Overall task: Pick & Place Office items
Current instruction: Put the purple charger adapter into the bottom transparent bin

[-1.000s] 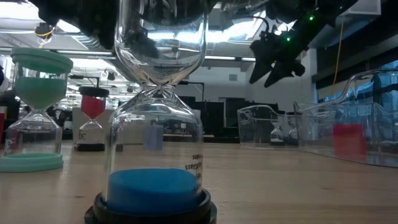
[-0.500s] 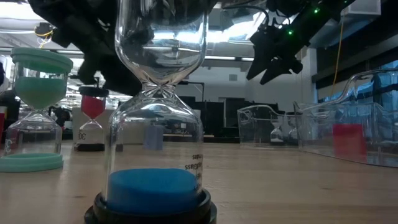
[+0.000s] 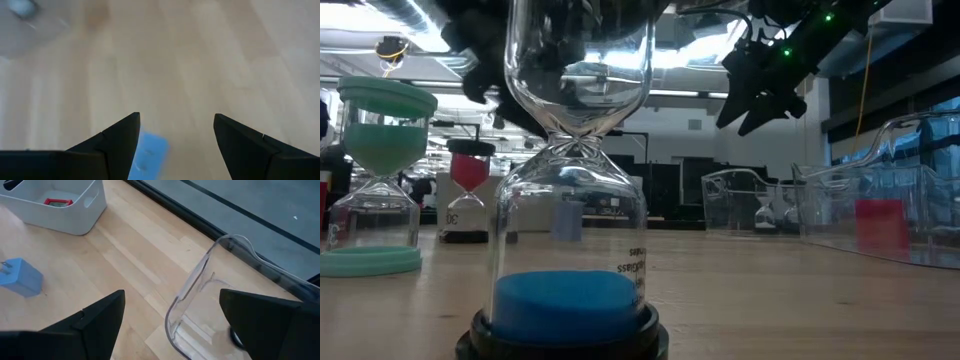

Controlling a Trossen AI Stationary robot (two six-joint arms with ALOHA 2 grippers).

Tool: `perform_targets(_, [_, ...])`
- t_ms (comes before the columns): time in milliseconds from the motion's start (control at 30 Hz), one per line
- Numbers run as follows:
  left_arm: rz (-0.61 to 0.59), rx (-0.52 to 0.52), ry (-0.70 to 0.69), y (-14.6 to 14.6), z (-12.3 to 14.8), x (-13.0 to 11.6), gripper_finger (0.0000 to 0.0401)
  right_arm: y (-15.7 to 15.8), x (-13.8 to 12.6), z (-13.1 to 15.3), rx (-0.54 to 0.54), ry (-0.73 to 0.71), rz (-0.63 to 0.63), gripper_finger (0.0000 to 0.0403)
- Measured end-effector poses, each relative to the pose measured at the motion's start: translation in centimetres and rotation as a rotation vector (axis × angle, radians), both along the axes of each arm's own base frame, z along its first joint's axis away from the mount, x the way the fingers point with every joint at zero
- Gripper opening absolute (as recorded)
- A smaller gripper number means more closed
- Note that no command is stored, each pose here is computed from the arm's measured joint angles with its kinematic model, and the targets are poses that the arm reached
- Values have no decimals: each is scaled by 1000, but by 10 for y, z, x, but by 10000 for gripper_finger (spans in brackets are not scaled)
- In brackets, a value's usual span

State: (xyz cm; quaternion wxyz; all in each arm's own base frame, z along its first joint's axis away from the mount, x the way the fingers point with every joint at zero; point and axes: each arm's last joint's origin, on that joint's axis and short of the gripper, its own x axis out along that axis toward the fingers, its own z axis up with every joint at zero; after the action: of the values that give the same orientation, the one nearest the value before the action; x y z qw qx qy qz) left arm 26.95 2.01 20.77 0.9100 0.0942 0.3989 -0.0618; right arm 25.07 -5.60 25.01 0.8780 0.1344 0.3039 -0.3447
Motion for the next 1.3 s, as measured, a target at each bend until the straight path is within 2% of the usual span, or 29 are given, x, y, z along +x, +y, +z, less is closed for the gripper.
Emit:
perform_targets(167, [-86, 15, 177, 10, -1, 5, 251, 0, 0, 0, -1, -5, 0, 326])
perform_targets(333, [-112, 31, 257, 22, 0, 25, 251, 0, 1, 0, -1, -7, 0, 327])
perform_targets(533, [-182, 43, 390, 26, -19, 41, 246, 0, 1, 0, -1, -7, 0, 327])
perform_targets(700, [-206, 125, 473, 28, -32, 42, 231, 0, 0, 0, -5, 0, 5, 327])
perform_targets(1167, [-230, 173, 455, 27, -30, 45, 186, 0, 1, 0, -20, 8, 13, 327])
perform_targets(1300, [-243, 233, 463, 23, -29, 46, 168, 0, 0, 0, -22, 9, 11, 327])
